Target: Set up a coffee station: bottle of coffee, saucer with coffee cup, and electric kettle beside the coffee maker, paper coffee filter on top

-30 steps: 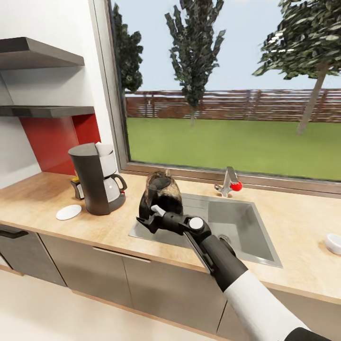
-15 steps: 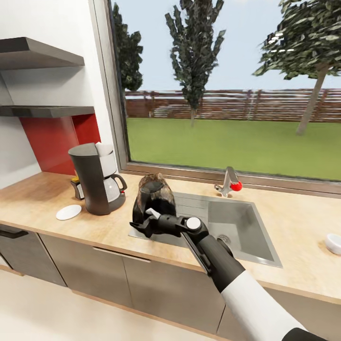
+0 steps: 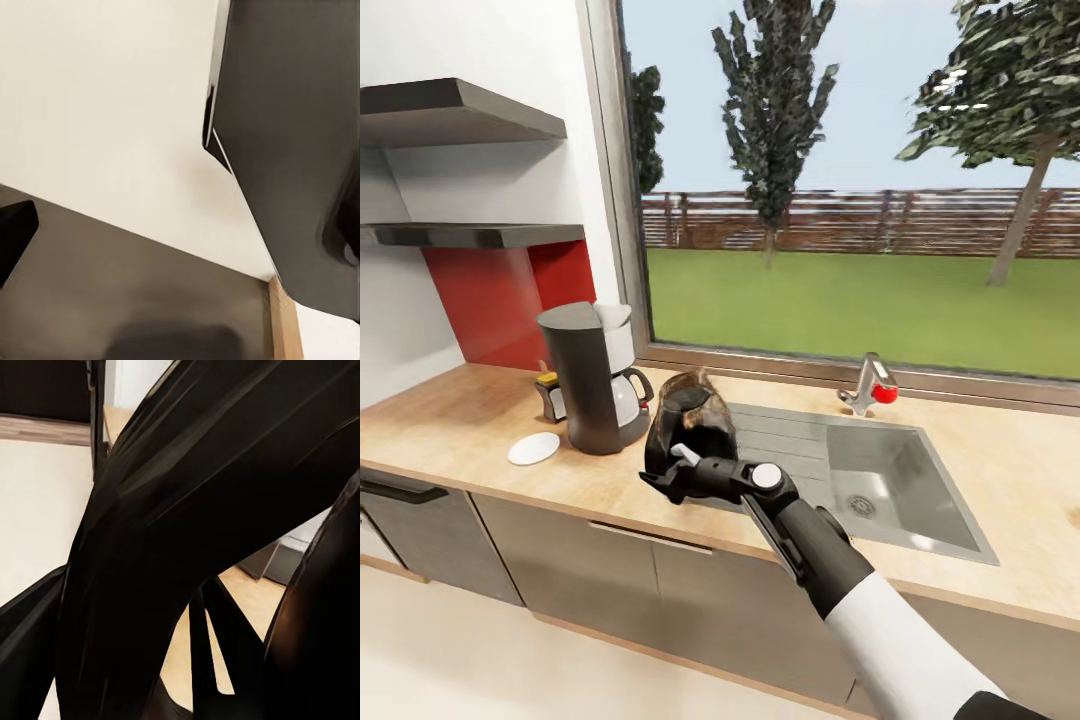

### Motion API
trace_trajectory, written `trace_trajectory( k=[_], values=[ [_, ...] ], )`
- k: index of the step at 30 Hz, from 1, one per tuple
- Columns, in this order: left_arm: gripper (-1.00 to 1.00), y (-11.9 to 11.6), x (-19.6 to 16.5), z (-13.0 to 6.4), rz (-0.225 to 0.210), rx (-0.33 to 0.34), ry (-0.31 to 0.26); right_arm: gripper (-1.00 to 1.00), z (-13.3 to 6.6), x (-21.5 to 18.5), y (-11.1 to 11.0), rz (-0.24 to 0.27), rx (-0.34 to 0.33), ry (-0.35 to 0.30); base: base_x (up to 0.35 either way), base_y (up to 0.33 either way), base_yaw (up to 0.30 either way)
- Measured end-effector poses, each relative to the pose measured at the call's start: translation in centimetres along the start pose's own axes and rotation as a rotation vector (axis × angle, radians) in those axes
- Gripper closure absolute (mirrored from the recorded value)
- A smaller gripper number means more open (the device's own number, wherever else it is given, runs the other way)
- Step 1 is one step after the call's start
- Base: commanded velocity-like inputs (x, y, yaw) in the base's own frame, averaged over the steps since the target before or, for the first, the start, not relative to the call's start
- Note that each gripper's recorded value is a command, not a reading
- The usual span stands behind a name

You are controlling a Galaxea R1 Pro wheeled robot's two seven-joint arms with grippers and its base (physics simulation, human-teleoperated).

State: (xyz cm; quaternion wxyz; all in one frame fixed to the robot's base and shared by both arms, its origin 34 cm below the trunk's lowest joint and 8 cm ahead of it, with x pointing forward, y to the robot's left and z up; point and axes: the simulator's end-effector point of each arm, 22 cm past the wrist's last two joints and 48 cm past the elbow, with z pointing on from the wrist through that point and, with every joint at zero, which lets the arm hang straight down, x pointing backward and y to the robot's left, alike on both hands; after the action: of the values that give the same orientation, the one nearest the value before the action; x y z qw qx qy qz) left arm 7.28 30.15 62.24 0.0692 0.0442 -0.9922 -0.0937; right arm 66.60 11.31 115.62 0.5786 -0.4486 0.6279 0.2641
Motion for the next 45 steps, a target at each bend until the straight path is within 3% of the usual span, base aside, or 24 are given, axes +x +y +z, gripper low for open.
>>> trace_trajectory(
  k=[7,14,17,45],
  values=[
    [-1.0,0.1,0.0,0.0,0.0,-0.001,-0.002,1.0,0.3,2.3,-0.2,0.029,0.007,0.024,0.118,0.223,0.0],
    [-1.0,0.0,0.0,0.0,0.0,0.0,-0.001,1.0,0.6,4.2,-0.2,0.028,0.007,0.029,0.068,0.014,0.0],
    [-1.0,0.1,0.0,0.0,0.0,0.0,-0.001,1.0,0.5,4.7,-1.1,0.027,0.048,0.036,0.245,0.0,0.0],
    [-1.0,0.1,0.0,0.0,0.0,-0.001,-0.001,1.0,0.6,4.6,-1.4,0.022,0.063,0.018,0.125,0.069,0.0]
  ],
)
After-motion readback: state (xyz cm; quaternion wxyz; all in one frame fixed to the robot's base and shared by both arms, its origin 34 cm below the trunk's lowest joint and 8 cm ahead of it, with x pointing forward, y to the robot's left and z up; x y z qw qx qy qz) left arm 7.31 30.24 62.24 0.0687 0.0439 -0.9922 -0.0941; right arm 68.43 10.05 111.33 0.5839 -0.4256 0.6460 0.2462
